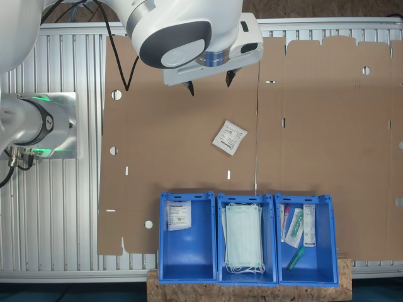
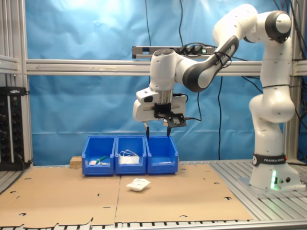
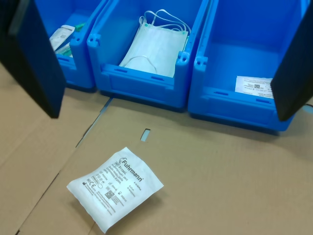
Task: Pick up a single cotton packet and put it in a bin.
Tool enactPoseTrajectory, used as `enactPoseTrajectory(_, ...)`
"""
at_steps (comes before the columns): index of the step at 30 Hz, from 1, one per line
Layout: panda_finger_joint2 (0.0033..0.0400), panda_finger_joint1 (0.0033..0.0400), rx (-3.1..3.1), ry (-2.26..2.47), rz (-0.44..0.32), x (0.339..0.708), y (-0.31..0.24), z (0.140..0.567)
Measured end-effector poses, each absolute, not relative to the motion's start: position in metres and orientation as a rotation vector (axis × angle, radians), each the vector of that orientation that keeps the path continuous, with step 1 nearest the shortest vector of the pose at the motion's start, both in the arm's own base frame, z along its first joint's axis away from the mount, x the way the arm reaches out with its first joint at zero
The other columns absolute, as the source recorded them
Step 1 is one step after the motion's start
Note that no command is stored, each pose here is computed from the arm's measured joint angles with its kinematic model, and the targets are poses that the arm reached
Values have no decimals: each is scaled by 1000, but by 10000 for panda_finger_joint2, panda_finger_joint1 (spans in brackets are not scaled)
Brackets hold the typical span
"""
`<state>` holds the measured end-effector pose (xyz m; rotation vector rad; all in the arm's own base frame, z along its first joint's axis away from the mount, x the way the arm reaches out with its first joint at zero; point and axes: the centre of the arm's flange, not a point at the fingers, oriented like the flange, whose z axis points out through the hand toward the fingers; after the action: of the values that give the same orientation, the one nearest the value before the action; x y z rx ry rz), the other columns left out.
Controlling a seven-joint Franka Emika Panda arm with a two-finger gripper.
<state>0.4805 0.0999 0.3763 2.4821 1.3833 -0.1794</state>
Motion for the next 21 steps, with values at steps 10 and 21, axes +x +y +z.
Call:
enactPoseTrajectory(10,400,400,2489,1373,-180,481,96,376)
enactPoseTrajectory(21,400,400,2570,1283,-136,501,70,390)
